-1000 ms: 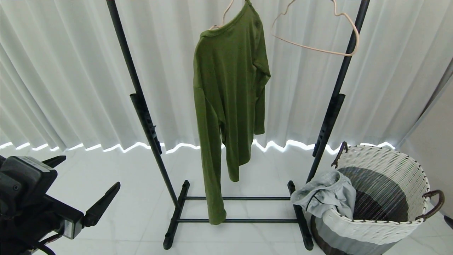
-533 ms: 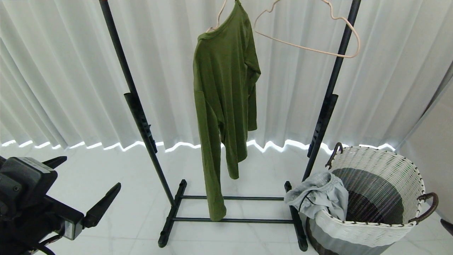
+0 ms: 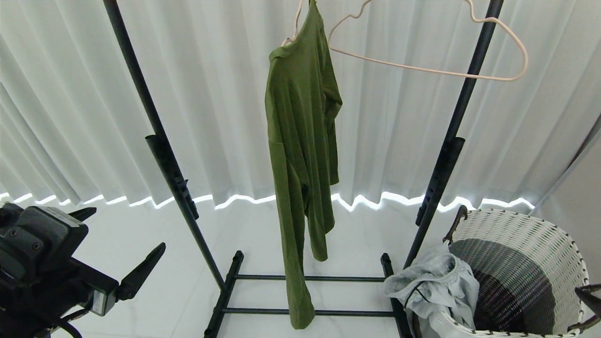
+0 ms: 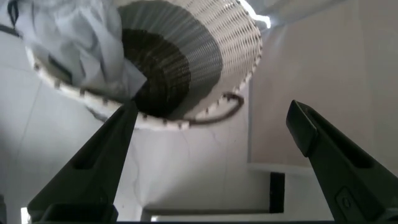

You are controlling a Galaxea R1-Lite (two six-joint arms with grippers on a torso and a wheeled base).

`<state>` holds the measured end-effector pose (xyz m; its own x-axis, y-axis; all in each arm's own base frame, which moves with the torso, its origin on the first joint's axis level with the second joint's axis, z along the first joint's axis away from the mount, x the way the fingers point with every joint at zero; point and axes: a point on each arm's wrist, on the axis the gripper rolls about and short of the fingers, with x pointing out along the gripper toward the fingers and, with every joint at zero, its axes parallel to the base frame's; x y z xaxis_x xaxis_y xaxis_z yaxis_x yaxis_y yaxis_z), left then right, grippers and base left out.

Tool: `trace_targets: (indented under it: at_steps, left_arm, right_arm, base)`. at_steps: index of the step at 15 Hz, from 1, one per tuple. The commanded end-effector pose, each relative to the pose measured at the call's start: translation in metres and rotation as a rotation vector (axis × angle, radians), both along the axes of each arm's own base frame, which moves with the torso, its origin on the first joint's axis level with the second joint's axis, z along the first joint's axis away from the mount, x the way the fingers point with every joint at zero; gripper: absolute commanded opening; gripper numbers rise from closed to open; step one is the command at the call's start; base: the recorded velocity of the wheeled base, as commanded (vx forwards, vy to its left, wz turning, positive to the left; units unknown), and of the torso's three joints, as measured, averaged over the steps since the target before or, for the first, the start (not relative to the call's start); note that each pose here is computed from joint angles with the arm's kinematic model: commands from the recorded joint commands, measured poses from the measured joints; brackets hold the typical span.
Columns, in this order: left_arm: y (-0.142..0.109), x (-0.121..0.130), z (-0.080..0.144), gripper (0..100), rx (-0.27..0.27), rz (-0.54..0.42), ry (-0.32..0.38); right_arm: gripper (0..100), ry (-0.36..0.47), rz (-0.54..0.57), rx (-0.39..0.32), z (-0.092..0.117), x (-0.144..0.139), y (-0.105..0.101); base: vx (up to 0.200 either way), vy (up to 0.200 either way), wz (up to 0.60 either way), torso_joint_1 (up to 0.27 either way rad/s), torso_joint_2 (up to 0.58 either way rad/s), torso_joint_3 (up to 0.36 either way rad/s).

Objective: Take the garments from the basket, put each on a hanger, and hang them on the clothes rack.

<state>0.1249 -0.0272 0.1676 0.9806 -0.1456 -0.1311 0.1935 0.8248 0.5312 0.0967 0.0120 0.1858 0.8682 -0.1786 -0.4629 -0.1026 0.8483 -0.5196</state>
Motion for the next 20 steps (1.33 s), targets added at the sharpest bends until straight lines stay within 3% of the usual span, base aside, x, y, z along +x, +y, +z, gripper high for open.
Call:
trace_targets:
  at_steps: [1, 4, 6, 8, 9, 11, 13, 17, 20]
  left_arm:
    - [0.000, 0.001, -0.001, 100, 0.001, -0.001, 0.009]
    - [-0.002, 0.001, -0.004, 100, 0.003, -0.013, 0.020]
    - [-0.003, 0.001, -0.004, 100, 0.002, -0.022, 0.023]
    - [-0.003, 0.001, -0.005, 100, 0.003, -0.022, 0.024]
    - [-0.003, 0.001, -0.004, 100, 0.004, -0.022, 0.023]
    - [-0.003, 0.001, -0.004, 100, 0.003, -0.022, 0.020]
    - [-0.002, -0.001, -0.005, 100, 0.006, -0.021, 0.019]
    - [-0.002, -0.003, -0.009, 100, 0.010, -0.018, 0.032]
    - [-0.001, -0.004, -0.011, 100, 0.012, -0.018, 0.041]
  right_arm:
    - [100, 0.052, 0.015, -0.001, -0.008, 0.013, 0.003]
    - [100, 0.114, 0.096, 0.034, -0.026, 0.029, 0.009]
    - [100, 0.204, 0.164, 0.056, -0.043, 0.049, 0.022]
    - [100, 0.244, 0.183, 0.088, -0.053, 0.063, 0.033]
    - [100, 0.282, 0.182, 0.142, -0.069, 0.080, 0.049]
    - [100, 0.305, 0.159, 0.189, -0.089, 0.099, 0.064]
    - [100, 0.306, 0.099, 0.166, -0.109, 0.118, 0.069]
    - [100, 0.291, 0.000, 0.159, -0.128, 0.138, 0.066]
    - [100, 0.287, -0.042, 0.148, -0.129, 0.141, 0.060]
  base:
    - [0.200, 0.000, 0.00, 0.007, 0.00, -0.002]
    - [0.067, 0.000, 0.00, 0.002, 0.00, 0.001]
    - [0.000, 0.000, 0.00, 0.000, 0.00, 0.000]
    - [0.000, 0.000, 0.00, 0.000, 0.00, 0.000]
    - [0.000, 0.000, 0.00, 0.000, 0.00, 0.000]
    - [0.000, 0.000, 0.00, 0.000, 0.00, 0.000]
    - [0.000, 0.000, 0.00, 0.000, 0.00, 0.000]
    - [0.000, 0.000, 0.00, 0.000, 0.00, 0.000]
    - [0.000, 0.000, 0.00, 0.000, 0.00, 0.000]
